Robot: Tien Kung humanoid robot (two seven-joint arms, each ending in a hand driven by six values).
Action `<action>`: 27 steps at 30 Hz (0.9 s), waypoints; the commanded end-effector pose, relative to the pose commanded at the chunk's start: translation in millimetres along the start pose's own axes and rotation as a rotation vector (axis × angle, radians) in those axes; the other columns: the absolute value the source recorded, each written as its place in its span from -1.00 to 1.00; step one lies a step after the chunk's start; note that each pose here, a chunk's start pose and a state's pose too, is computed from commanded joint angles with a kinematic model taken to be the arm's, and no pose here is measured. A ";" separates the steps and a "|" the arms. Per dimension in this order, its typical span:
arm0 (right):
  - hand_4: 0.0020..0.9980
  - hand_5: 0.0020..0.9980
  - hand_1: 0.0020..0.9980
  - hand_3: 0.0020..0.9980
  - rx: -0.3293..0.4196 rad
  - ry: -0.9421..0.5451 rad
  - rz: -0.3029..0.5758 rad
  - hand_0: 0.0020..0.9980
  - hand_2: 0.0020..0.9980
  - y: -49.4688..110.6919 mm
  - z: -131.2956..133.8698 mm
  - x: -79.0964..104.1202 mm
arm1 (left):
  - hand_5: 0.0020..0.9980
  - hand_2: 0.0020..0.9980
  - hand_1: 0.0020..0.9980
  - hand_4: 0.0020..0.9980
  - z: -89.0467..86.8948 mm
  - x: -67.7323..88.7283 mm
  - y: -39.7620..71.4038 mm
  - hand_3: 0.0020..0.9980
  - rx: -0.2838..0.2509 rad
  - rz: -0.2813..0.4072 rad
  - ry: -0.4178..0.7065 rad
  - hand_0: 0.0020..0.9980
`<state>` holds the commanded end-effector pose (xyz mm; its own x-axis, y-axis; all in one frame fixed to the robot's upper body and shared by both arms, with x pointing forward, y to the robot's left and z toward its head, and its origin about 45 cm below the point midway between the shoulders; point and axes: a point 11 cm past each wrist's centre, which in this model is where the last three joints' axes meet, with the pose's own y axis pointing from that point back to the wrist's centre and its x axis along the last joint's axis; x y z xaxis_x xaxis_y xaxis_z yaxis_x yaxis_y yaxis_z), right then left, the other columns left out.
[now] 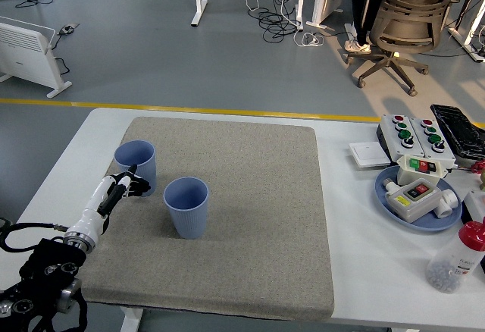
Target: Push cup pick cup insert cup
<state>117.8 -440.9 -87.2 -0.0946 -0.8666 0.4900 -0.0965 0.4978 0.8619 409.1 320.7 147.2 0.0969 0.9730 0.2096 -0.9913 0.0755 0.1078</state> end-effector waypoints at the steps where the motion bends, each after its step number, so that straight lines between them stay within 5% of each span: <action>1: -0.73 -0.04 0.23 0.16 0.000 0.001 0.000 0.34 0.25 0.0 -0.2 -0.1 | 1.00 0.01 0.17 0.21 0.7 0.3 -0.6 -0.12 -0.002 0.001 -0.001 0.28; 27: -0.73 -0.05 0.23 0.16 -0.005 0.014 -0.004 0.34 0.25 0.3 0.9 -2.1 | 1.00 0.00 0.16 0.18 1.4 -0.4 -8.6 -0.13 0.006 -0.015 -0.042 0.27</action>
<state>117.1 -438.9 -88.0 -0.0799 -0.8691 0.4881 -0.0923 0.4940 0.8646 417.7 319.3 147.5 0.1154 0.9617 0.2486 -0.9892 0.0885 0.1168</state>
